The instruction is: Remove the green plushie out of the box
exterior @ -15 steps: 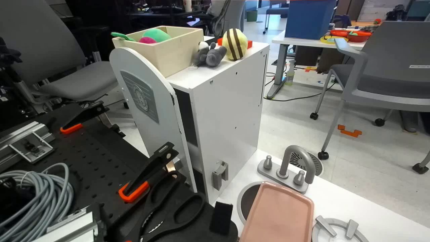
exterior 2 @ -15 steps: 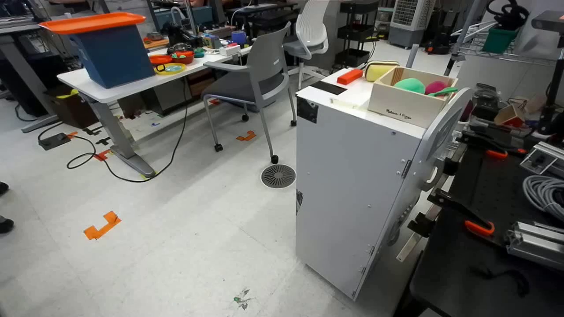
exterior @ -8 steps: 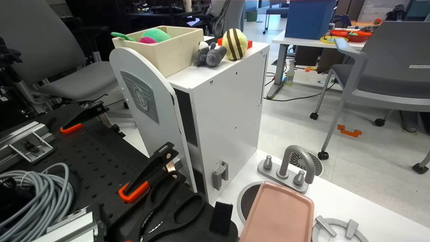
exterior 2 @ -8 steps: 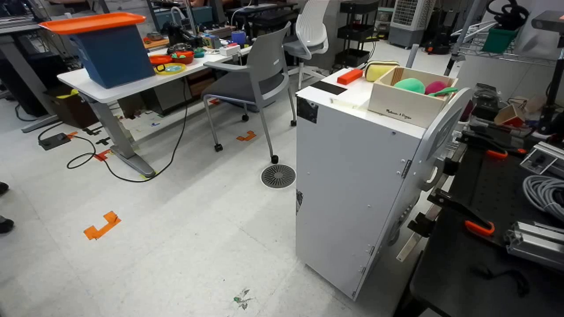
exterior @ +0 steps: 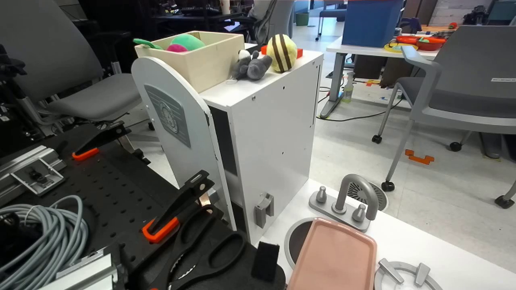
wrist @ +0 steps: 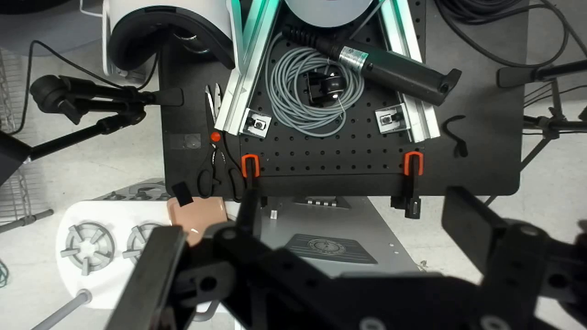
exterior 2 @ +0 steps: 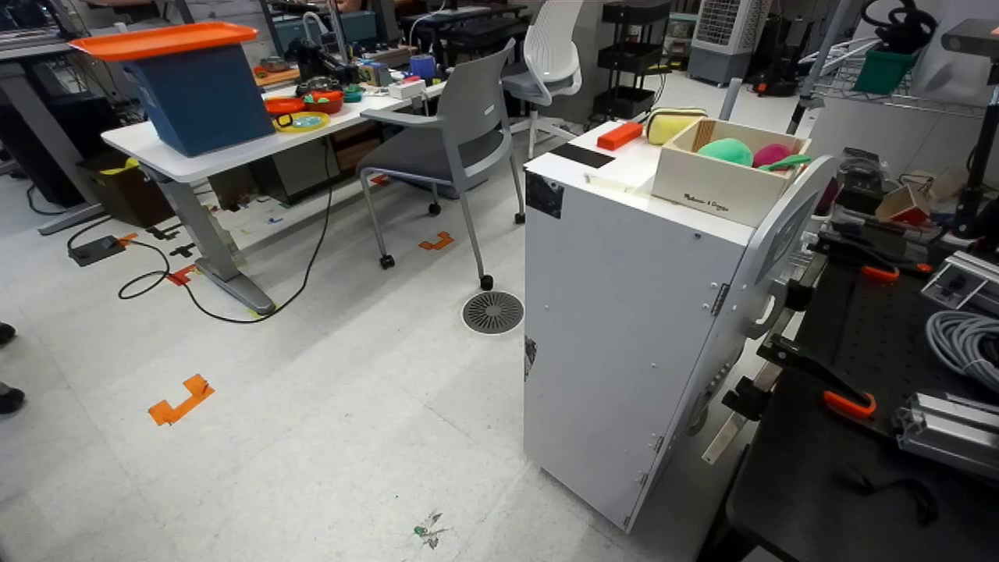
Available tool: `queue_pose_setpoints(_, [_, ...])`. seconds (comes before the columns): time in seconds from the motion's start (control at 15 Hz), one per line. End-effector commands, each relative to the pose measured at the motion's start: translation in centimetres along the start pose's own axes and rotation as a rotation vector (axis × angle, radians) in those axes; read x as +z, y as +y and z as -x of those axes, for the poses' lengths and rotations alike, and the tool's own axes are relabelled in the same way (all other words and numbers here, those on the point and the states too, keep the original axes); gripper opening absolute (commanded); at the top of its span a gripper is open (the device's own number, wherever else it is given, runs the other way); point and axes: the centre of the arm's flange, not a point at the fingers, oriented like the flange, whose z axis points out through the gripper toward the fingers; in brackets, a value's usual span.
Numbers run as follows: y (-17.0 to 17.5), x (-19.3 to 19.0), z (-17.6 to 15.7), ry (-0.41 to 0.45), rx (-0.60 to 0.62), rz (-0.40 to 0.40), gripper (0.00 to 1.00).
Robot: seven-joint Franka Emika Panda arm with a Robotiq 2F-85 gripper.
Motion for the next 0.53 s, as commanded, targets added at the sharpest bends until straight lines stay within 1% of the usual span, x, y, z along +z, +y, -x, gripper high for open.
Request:
queue_pose_setpoints(0.0, [0.0,0.0,0.0,0.0,0.0,0.0,1.0])
queue_pose_setpoints(0.33, [0.0,0.0,0.0,0.0,0.0,0.0,1.0])
queue_pose_setpoints(0.47, [0.8,-0.5,-1.0,0.025,0.05,-0.012,1.0])
